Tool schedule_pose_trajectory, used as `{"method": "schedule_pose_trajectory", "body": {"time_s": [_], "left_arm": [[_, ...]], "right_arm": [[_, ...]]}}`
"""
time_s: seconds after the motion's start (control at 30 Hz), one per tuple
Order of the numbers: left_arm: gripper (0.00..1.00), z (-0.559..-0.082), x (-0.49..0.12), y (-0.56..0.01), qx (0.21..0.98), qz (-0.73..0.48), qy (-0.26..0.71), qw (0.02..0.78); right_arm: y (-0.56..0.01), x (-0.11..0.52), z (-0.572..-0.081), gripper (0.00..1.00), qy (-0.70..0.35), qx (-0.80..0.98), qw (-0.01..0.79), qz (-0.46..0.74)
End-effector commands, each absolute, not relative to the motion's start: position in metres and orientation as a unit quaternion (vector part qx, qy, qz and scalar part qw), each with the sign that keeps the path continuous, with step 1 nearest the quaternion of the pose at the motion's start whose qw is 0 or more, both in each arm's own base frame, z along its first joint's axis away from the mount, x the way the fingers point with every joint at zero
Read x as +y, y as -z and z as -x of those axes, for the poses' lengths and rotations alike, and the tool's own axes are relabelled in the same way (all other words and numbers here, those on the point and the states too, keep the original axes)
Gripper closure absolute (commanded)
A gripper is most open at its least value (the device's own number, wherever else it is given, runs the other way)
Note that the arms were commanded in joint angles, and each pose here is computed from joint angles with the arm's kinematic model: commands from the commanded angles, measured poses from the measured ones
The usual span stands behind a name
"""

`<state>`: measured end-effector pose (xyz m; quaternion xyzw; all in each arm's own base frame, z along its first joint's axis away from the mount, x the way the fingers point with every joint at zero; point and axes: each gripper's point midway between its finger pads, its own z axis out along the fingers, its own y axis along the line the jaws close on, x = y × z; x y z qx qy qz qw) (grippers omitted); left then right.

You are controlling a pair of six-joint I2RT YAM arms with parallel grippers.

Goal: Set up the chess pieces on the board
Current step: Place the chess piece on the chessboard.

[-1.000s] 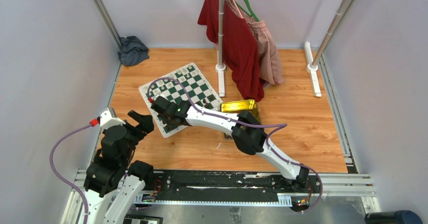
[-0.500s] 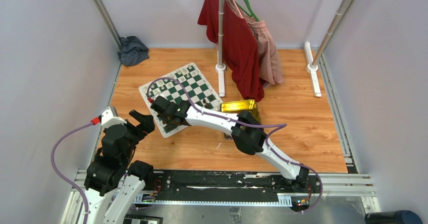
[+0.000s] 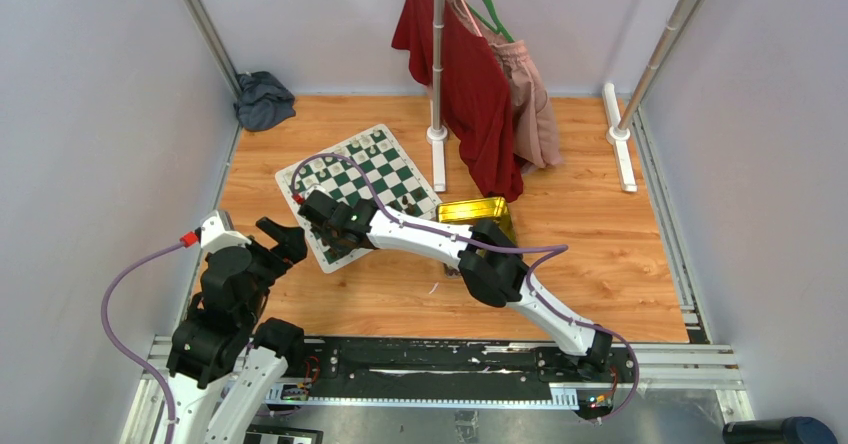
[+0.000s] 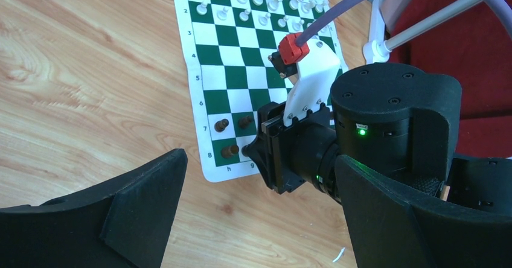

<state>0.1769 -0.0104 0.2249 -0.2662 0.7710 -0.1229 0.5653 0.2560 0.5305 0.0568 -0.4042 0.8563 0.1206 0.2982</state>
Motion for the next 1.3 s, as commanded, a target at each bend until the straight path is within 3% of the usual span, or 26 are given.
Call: {"method": "schedule_pose_trajectory", "body": {"time_s": [0.0,1.27], "left_arm": [[0.00,-0.179,-0.013,-0.225,0.775,0.254,0.124,0.565],[0.00,-0.178,-0.010,-0.229,0.770,0.254,0.119,0.574]], "right_arm": [[-0.065,0.529,-0.255,0.73,-0.119,0.852,0.300,0.412],[-0.093,0.526,-0.258,0.60,-0.121,0.843,0.322,0.414]]}}
